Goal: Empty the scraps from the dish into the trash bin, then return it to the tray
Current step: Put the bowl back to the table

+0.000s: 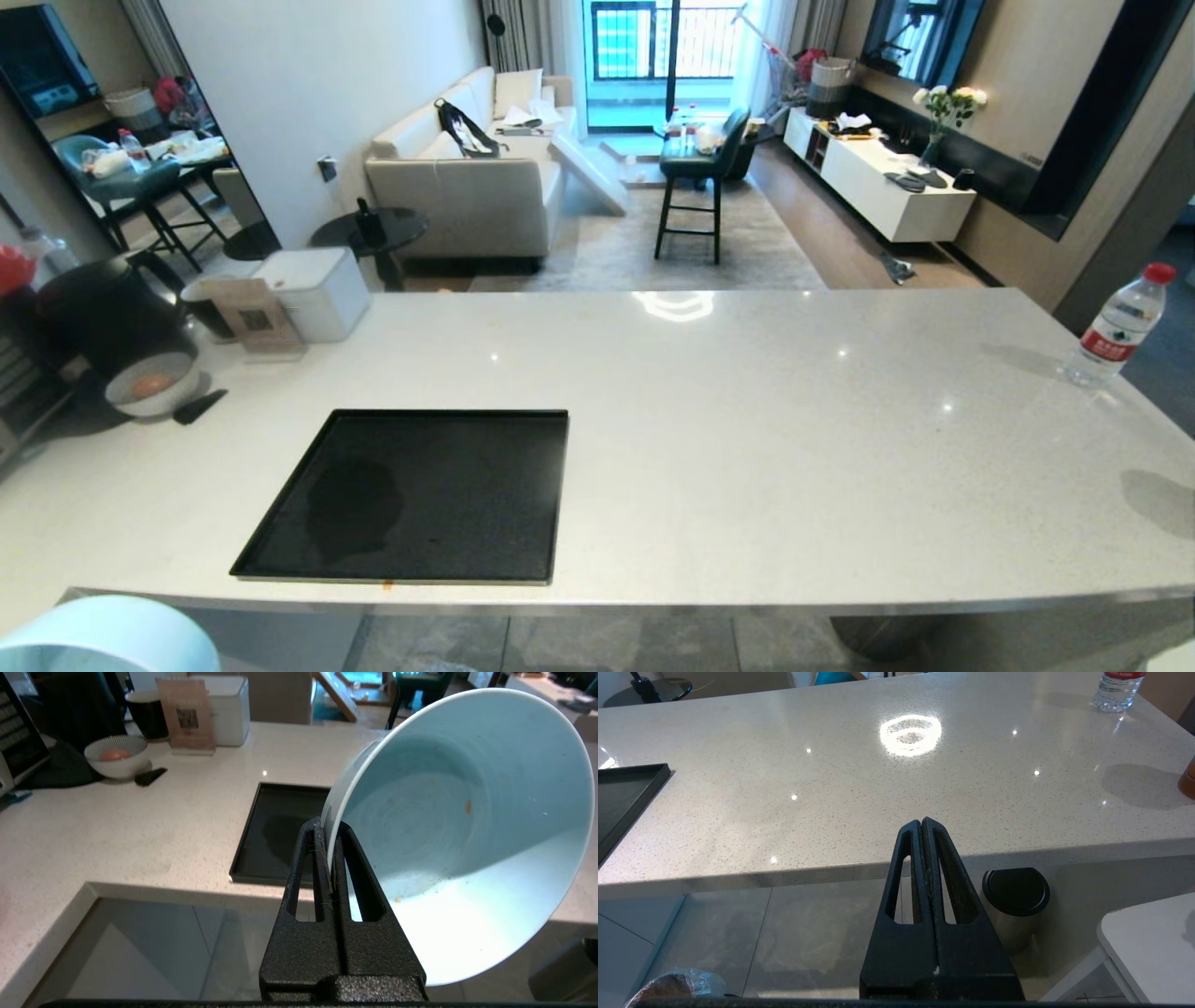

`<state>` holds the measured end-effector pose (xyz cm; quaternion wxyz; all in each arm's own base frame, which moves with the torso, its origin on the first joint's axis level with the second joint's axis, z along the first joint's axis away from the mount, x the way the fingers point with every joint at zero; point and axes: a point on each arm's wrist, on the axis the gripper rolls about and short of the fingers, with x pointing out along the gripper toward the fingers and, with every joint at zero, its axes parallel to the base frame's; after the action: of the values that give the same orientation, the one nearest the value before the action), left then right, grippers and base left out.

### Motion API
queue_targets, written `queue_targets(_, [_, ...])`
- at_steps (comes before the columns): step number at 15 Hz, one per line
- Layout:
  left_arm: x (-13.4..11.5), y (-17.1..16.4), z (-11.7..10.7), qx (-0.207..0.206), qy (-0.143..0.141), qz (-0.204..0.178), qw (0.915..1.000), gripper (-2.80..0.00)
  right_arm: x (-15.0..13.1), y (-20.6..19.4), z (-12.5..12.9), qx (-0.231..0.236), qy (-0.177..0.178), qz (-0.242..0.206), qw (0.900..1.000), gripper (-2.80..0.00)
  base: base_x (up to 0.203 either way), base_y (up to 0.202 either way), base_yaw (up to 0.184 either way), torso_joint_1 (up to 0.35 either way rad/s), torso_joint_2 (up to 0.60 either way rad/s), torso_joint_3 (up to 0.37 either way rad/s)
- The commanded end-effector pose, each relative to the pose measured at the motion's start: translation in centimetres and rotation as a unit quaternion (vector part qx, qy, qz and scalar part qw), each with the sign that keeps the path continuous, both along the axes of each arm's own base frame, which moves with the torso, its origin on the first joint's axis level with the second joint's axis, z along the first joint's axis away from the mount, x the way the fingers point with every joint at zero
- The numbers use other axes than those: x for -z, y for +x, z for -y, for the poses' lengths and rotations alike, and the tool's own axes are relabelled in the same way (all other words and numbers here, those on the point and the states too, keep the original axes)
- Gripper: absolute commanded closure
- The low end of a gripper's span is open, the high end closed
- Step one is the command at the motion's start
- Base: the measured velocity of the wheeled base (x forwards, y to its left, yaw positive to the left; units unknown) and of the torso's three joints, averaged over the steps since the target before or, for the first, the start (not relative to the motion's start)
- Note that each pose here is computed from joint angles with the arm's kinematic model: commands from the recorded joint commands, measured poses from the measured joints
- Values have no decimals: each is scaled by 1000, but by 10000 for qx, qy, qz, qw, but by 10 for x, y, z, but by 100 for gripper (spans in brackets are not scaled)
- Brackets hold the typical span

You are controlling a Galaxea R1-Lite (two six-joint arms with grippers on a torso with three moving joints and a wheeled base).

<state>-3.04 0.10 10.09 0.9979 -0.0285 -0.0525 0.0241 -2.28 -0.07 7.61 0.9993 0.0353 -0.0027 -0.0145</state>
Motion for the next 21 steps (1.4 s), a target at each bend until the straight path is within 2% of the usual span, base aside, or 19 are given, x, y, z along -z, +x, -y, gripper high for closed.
queue_targets(1, [-15,-7,0,-5,-4,177,9998,0,0,0,0,0,1,1,10000,0,0,0,0,0,0,0])
queue_targets(7, [-38,-15,0,10,11,-391,9992,0,0,0,0,0,2,1,10000,0,0,0,0,0,0,0])
queue_targets(14, [-79,26,0,28,113,-1422,9898,0,0,0,0,0,0,8,10000,0,0,0,0,0,0,0])
queue_targets(17, [-89,57,0,50,123,-2061,9784,0,0,0,0,0,7,1,10000,0,0,0,0,0,0,0])
queue_targets(19, [-90,79,1,112,181,-2538,9670,0,0,0,0,0,0,8,10000,0,0,0,0,0,0,0])
queue_targets(21, [-87,95,2,-208,318,-2902,9562,0,0,0,0,0,1,8,10000,0,0,0,0,0,0,0])
